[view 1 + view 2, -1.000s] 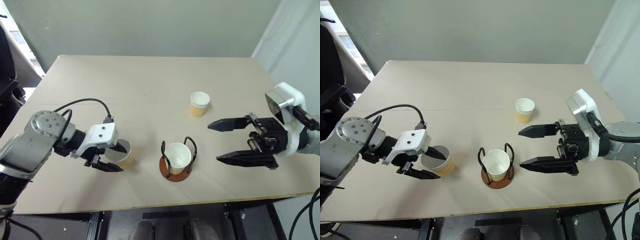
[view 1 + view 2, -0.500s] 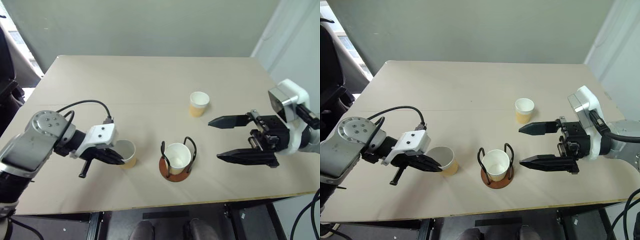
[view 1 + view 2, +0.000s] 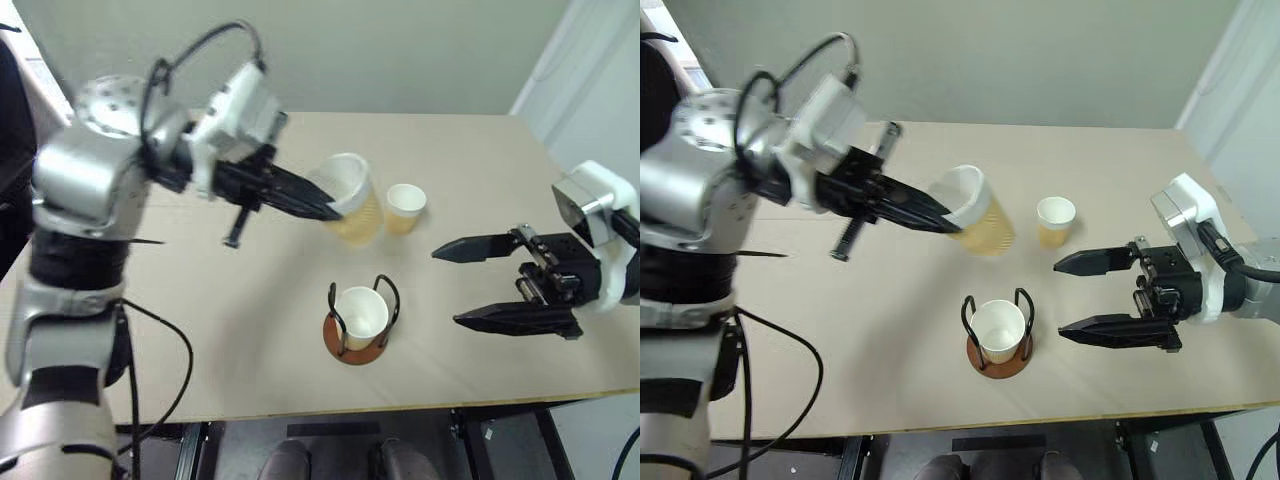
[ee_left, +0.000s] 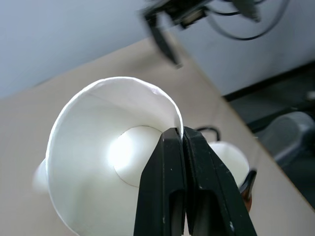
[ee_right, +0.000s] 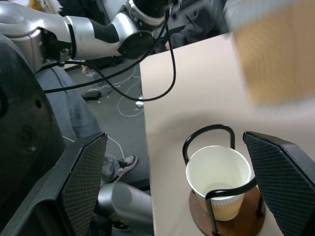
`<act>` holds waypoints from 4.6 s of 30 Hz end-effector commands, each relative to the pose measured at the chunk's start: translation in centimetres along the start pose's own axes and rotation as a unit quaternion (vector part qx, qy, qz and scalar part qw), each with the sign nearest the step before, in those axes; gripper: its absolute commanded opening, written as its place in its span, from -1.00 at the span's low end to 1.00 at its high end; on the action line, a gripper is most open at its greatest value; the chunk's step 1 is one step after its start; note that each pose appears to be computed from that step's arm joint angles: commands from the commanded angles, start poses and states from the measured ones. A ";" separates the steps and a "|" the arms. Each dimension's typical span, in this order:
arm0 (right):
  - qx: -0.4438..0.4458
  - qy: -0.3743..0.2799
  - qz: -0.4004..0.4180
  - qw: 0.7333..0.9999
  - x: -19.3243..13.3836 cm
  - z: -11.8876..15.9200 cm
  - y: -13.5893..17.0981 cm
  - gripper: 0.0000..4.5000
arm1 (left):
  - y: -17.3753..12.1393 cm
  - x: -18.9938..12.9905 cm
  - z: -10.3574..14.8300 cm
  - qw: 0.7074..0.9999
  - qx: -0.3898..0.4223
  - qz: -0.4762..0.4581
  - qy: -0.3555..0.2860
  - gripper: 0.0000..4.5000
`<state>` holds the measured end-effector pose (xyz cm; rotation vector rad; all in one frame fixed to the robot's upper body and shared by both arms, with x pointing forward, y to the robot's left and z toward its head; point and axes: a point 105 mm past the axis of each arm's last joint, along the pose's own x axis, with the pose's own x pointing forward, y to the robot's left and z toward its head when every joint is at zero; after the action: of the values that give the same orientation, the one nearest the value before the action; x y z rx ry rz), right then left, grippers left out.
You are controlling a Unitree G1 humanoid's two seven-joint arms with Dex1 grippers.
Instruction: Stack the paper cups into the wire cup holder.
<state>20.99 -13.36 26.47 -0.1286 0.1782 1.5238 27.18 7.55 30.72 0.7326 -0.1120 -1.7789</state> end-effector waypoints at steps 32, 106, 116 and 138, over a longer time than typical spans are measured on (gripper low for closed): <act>-0.012 0.040 -0.106 0.994 -3.7 -0.2 0.9 1.00 | -2.9 3.9 -3.0 0.971 0.110 -0.184 0.108 -0.99; -0.214 0.247 -0.241 0.914 4.2 -3.2 -20.4 -0.99 | -7.3 -7.2 -3.1 0.946 -0.196 0.248 0.063 0.87; -0.221 0.125 -0.120 0.960 2.3 4.2 -11.7 -0.99 | -7.4 -8.7 -2.4 0.946 -0.193 0.254 0.066 0.87; -0.264 0.185 0.115 0.940 7.3 0.7 -2.3 -0.99 | -7.8 -8.0 -3.1 0.946 -0.205 0.240 0.074 0.87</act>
<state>24.06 -6.21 25.53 -0.8011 0.0983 1.7346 24.01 18.30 27.36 0.4402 0.1970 -1.2325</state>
